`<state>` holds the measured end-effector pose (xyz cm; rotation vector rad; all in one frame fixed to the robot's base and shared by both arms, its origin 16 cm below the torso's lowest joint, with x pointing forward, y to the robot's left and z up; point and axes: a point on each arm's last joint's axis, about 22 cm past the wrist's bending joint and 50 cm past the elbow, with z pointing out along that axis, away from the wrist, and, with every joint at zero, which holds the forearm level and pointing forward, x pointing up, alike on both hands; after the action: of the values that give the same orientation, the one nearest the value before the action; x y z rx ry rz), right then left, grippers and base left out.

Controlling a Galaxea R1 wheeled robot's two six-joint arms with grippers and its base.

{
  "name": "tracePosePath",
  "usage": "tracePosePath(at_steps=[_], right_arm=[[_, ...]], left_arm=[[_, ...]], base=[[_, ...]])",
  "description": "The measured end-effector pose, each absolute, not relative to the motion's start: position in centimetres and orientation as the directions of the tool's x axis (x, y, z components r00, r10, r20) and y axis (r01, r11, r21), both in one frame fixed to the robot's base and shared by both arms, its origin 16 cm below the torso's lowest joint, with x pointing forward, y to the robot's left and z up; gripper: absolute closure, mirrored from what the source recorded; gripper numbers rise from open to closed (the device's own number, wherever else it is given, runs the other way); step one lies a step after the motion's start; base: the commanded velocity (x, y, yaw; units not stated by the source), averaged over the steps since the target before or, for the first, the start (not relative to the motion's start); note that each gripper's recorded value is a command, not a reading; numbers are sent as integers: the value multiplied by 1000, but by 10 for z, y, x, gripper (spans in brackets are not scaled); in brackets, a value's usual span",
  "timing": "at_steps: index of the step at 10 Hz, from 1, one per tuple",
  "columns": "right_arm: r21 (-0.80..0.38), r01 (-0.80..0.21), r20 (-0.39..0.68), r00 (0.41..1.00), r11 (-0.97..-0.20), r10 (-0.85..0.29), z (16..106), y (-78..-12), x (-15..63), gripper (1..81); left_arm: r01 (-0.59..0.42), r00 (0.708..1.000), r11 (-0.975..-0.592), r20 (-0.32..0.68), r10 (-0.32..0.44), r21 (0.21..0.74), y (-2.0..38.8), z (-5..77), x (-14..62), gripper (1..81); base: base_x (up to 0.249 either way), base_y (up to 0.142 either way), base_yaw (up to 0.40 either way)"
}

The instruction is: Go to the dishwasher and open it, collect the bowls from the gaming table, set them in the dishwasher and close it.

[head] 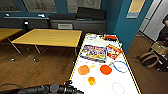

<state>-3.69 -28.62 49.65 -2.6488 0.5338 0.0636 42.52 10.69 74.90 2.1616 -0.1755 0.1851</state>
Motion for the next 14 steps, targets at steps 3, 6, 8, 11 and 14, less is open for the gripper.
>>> tracePosePath(at_steps=[3, 6, 8, 11, 14], right_arm=[[-407, -376, -126, 926, -832, -357, 499, -291, -35, 811], [-421, -376, -130, 926, -826, -356, 498, -281, -32, 811], [-422, -377, -131, 925, -825, -356, 498, -279, -32, 811], [-433, -378, -136, 925, -818, -356, 498, -269, -32, 811], [-435, -376, -135, 926, -818, -353, 497, -268, -29, 811]], left_arm=[[-184, 981, -574, 184, -59, 798, 89, 742, 450, 10], [-92, 992, -589, 125, 16, 803, 82, 757, 488, 10], [-69, 989, -603, 135, 64, 795, 91, 771, 519, 10], [20, 984, -637, 98, 150, 771, 117, 757, 540, 10], [81, 977, -665, 72, 199, 742, 127, 744, 562, 10]], base=[[0, 0, 0], [0, 0, 0], [0, 0, 0], [0, 0, 0], [0, 0, 0]])
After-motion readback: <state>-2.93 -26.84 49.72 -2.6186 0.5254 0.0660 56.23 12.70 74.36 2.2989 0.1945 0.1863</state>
